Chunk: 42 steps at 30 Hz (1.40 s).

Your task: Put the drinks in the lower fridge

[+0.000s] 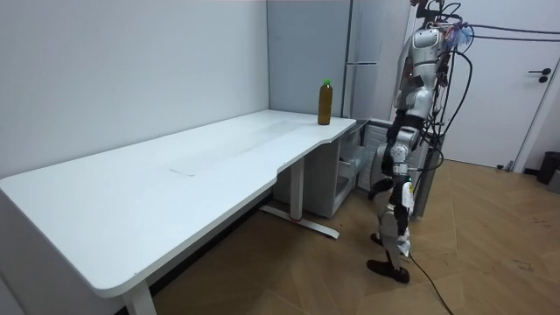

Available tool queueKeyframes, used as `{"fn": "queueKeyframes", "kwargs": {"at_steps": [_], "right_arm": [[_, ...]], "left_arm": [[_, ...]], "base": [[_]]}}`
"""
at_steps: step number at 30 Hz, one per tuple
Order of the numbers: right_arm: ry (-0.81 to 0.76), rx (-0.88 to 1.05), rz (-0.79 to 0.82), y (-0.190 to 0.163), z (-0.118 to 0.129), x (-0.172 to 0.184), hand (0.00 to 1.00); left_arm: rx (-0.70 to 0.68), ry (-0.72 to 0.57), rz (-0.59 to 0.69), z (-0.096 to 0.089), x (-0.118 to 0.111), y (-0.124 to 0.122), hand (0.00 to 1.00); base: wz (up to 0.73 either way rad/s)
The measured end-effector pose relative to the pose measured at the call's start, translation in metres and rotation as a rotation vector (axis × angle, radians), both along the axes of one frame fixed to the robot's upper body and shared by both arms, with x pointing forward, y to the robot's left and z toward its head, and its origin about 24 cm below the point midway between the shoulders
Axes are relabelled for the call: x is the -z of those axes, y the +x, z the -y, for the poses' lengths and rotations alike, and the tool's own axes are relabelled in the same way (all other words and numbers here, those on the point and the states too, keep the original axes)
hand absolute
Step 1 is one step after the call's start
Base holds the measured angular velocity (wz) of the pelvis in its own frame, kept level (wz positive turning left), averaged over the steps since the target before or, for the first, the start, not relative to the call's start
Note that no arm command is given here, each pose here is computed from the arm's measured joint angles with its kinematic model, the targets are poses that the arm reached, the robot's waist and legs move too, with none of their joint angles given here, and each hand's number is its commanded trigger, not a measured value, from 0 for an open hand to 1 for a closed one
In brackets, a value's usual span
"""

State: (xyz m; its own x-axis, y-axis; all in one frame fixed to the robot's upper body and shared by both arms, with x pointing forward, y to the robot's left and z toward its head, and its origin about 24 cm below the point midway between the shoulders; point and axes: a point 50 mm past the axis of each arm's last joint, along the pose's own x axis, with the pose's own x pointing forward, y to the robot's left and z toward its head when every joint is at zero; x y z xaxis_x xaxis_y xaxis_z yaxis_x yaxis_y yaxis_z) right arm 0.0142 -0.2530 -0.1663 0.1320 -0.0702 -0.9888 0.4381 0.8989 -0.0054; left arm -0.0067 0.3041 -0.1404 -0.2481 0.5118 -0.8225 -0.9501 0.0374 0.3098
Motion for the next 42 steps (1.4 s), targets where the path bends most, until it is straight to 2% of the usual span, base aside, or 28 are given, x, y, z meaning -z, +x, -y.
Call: {"fn": "queueKeyframes", "kwargs": {"at_steps": [4,7,9,10,12,15,17,22,28,32,36,42], "right_arm": [[-0.026,-0.038,0.001,0.002,0.003,-0.001,0.0],[-0.05,-0.051,0.008,0.006,0.003,-0.001,0.0],[-0.062,-0.059,0.007,0.006,0.004,-0.001,0.0],[-0.066,-0.063,0.002,0.003,0.004,-0.001,0.0],[-0.079,-0.075,0.004,0.001,0.005,-0.001,0.0],[-0.091,-0.073,-0.007,-0.002,0.005,-0.001,0.0],[-0.09,-0.073,-0.006,-0.003,0.005,-0.001,0.0],[-0.076,-0.102,0.009,-0.004,0.005,-0.002,0.0],[-0.054,-0.126,0.023,-0.001,0.004,-0.001,0.0],[-0.04,-0.131,0.045,0.003,0.003,-0.002,0.0],[-0.033,-0.151,0.062,0.006,0.001,-0.001,0.0],[-0.012,-0.16,0.088,0.012,0.0,-0.002,0.0]], "left_arm": [[0.09,0.188,0.012,-0.022,-0.022,0.035,0.0],[0.193,0.397,0.036,-0.037,-0.053,0.074,0.0],[0.297,0.6,0.055,-0.044,-0.083,0.101,0.0],[0.31,0.643,0.062,-0.046,-0.09,0.106,0.0],[0.322,0.798,0.114,-0.048,-0.12,0.123,0.0],[0.346,0.946,0.141,-0.047,-0.144,0.134,0.0],[0.378,1.013,0.132,-0.045,-0.153,0.138,0.0],[0.421,1.08,0.254,-0.034,-0.175,0.154,0.0],[0.565,1.143,0.481,-0.016,-0.209,0.174,0.0],[0.731,1.157,0.668,0.01,-0.23,0.19,0.0],[0.949,1.086,0.776,0.034,-0.227,0.204,0.0],[1.194,1.002,0.859,0.052,-0.225,0.214,0.0]], "base": [[0.0],[0.0],[-0.04],[0.0],[0.0],[0.0],[0.0],[0.05],[0.02],[0.0],[0.0],[0.0]]}}
